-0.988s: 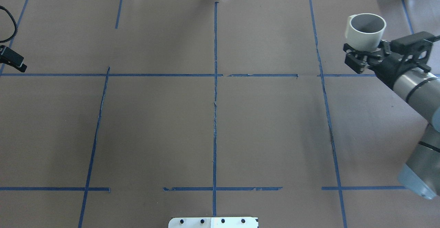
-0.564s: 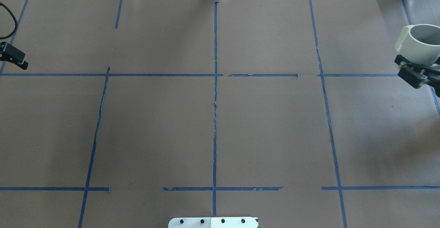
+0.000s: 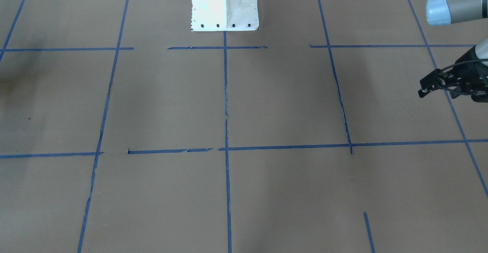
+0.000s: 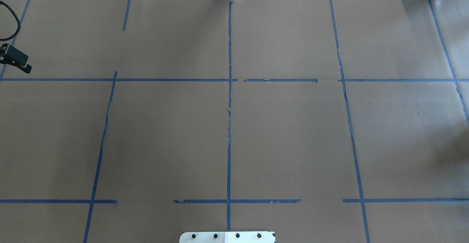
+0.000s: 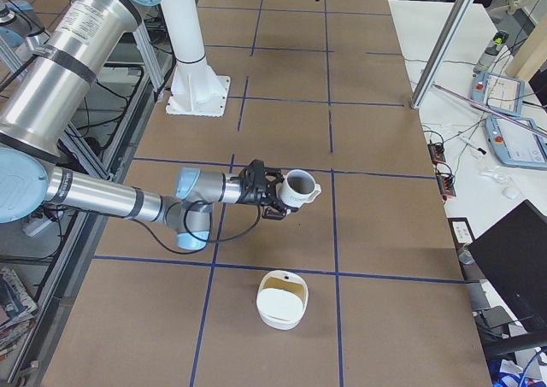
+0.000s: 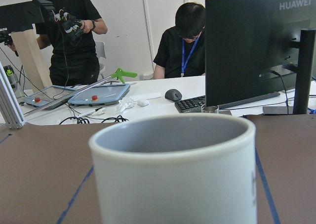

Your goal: Left arm hands cup to right arm to dump lemon

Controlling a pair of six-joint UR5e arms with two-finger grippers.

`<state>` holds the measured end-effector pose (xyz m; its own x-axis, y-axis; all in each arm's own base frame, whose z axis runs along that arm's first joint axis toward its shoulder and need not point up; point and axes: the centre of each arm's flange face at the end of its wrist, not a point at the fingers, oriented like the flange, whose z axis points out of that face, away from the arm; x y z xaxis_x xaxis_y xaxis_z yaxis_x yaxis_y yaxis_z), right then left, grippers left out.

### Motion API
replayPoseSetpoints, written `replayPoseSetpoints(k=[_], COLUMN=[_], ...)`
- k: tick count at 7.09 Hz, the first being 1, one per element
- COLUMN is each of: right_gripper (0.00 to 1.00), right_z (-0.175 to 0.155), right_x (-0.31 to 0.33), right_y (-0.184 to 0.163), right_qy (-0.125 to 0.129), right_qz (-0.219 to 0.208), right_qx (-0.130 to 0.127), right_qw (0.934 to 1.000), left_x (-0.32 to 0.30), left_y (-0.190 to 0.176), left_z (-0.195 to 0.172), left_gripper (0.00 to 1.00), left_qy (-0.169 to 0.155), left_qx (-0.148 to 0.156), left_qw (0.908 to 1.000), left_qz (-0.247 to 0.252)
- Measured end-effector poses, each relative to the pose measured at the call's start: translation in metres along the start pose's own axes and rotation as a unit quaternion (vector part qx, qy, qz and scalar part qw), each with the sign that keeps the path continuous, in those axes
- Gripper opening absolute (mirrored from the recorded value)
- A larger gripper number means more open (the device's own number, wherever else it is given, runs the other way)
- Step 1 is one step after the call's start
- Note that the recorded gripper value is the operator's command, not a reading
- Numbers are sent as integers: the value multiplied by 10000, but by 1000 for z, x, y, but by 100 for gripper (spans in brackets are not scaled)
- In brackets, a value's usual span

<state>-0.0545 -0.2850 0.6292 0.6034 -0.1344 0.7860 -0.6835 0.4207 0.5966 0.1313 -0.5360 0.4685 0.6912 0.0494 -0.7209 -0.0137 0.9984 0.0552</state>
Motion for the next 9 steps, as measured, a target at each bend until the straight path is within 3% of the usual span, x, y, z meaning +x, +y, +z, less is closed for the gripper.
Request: replayPoseSetpoints(k=[2, 3, 4, 5, 6, 9], right_gripper=[2, 3, 3, 3, 3, 3], right_z=[-26, -28, -24, -21, -20, -24], right_x=[63, 81, 93, 102, 106, 107], right_y=[30, 40, 48, 53, 54, 46], right_qy=[-168, -294, -429, -562, -693, -1074], right_qz=[782, 1407, 2111, 2798, 3489, 5116], right_qx=[40, 103, 177, 248, 289, 345], right_qw=[9968, 9896, 9764, 9581, 9341, 8518], left_x=[1, 1, 2, 2, 2, 6], left_y=[0, 0, 0, 0, 0, 1], left_z=[0, 0, -1, -1, -2, -6], left_gripper=[100, 100, 100, 100, 100, 100], left_qy=[5, 9, 13, 13, 16, 24], left_qx=[-1, 3, 9, 10, 18, 47], left_qw=[10000, 10000, 10000, 10000, 10000, 10000], left_qz=[6, 9, 14, 17, 25, 51])
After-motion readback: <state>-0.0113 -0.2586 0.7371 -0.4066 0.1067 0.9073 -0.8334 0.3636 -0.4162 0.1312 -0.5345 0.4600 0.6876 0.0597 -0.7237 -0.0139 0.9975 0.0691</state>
